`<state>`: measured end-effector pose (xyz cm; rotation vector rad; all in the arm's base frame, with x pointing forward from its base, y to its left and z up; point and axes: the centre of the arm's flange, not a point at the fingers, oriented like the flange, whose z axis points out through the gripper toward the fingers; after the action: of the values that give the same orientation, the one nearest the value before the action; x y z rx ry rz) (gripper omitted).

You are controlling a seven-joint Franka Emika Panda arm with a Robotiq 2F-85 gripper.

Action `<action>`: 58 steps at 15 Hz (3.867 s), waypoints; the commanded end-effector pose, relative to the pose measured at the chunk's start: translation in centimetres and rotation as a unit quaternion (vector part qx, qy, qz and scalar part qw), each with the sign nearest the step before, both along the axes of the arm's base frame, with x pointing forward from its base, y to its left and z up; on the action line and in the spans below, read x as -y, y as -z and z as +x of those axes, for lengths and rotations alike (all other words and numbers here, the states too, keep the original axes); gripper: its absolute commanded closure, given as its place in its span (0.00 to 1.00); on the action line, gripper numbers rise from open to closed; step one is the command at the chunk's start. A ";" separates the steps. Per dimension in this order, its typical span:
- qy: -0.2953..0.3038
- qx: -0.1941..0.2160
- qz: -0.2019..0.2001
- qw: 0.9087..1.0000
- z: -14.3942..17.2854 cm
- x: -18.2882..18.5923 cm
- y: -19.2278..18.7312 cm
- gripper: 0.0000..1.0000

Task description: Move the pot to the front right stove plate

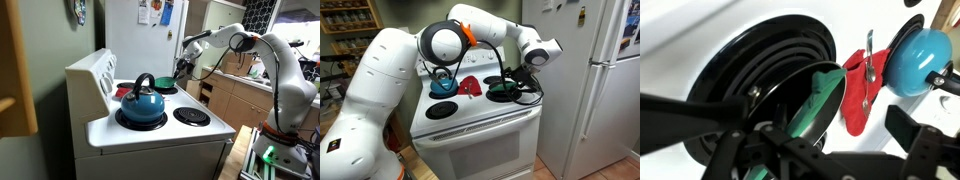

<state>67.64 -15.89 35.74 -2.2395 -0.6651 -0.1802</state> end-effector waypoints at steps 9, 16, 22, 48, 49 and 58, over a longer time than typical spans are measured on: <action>-0.032 0.073 -0.157 0.984 -0.6 -5.3 -2.8 0.00; -0.067 0.108 -0.213 0.969 -1.0 -7.0 -5.0 0.00; -0.096 0.124 -0.262 0.952 -1.1 -6.7 -6.6 0.00; -0.145 0.098 -0.230 0.957 -0.7 -7.7 0.9 0.00; -0.144 0.100 -0.229 0.957 -0.7 -7.7 0.7 0.00; -0.139 0.100 -0.204 0.964 -0.7 -8.1 1.4 0.00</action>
<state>67.30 -7.37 35.14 -2.5239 -1.2192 -0.1042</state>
